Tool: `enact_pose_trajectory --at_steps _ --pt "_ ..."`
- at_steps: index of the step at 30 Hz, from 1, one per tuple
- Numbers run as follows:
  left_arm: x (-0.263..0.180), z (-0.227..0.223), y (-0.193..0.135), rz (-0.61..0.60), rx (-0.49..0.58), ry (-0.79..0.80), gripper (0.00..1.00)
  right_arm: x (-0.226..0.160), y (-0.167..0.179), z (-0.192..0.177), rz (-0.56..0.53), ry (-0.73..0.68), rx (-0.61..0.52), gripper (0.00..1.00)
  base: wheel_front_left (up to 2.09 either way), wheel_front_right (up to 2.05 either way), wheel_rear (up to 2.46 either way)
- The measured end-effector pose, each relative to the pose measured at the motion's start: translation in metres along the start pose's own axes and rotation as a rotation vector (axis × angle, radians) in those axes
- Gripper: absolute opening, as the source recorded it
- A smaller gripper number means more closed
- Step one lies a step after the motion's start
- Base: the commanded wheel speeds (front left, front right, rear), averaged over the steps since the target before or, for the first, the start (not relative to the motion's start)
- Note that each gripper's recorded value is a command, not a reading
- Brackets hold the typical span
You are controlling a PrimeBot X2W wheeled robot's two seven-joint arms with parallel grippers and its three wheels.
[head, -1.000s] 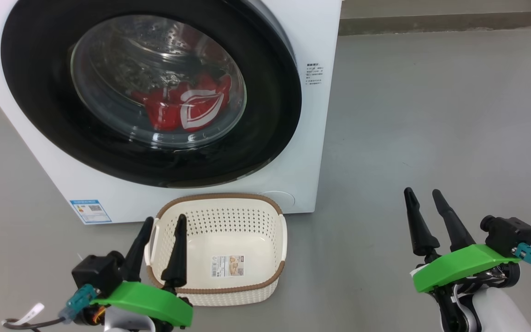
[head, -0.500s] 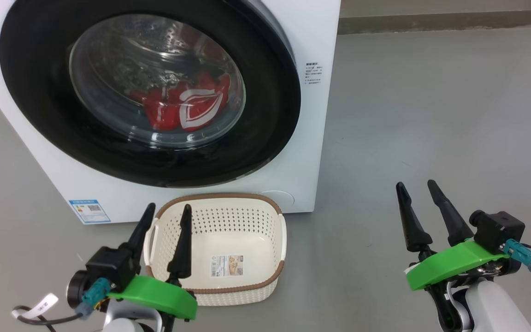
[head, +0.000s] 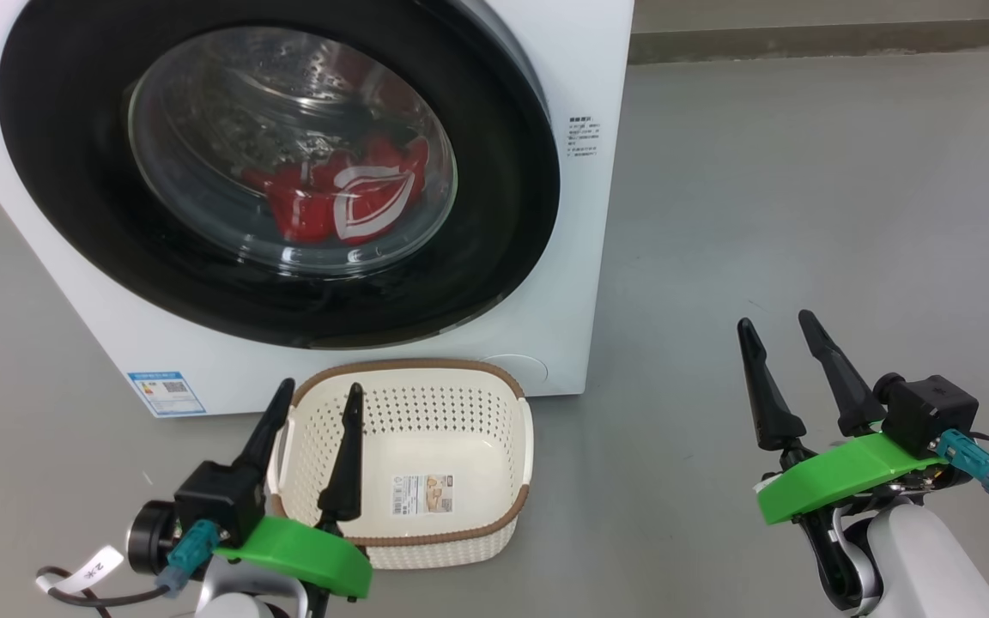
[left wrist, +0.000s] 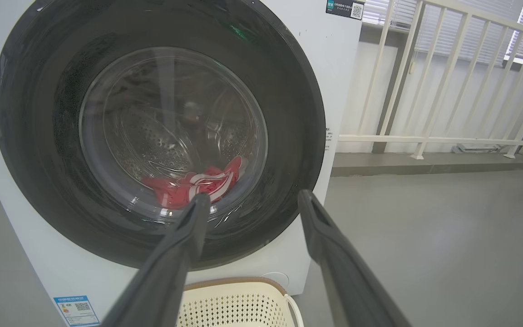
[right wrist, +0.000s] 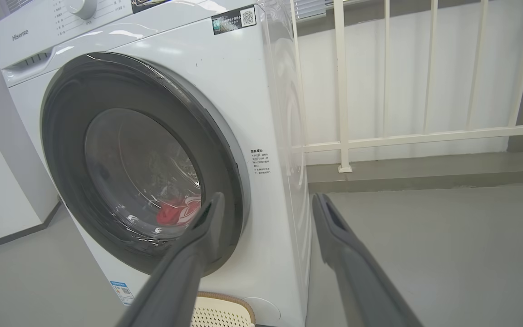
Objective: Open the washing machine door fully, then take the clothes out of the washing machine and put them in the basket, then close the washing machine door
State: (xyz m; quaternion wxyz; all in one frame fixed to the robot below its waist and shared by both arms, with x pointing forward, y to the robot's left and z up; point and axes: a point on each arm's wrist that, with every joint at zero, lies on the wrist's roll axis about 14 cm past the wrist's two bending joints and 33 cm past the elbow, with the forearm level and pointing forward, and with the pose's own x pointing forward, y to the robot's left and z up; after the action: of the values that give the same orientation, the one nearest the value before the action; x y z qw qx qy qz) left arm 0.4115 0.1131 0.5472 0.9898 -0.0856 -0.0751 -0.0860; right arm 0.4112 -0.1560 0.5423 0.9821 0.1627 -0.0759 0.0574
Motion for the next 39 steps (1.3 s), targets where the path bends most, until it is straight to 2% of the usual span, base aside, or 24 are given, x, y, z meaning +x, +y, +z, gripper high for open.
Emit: enact_pose_trajectory --at_steps 18,29,33,39 --pt "0.005 -0.009 0.008 0.032 -0.008 0.021 1.0 0.006 -0.002 -0.009 -0.003 0.018 0.004 1.0 0.0 0.0 0.0" --pt "0.013 -0.016 0.018 0.058 -0.013 0.027 1.0 0.026 -0.002 -0.015 0.005 0.018 0.012 1.0 0.0 0.0 0.0" --pt "0.023 -0.011 0.02 0.056 -0.013 0.004 1.0 0.036 -0.003 -0.02 0.002 0.023 0.037 0.01 0.0 0.0 0.0" --pt "0.029 -0.017 0.025 0.066 -0.017 0.004 1.0 0.06 -0.003 -0.024 -0.009 0.007 0.162 0.0 0.0 0.0 0.0"
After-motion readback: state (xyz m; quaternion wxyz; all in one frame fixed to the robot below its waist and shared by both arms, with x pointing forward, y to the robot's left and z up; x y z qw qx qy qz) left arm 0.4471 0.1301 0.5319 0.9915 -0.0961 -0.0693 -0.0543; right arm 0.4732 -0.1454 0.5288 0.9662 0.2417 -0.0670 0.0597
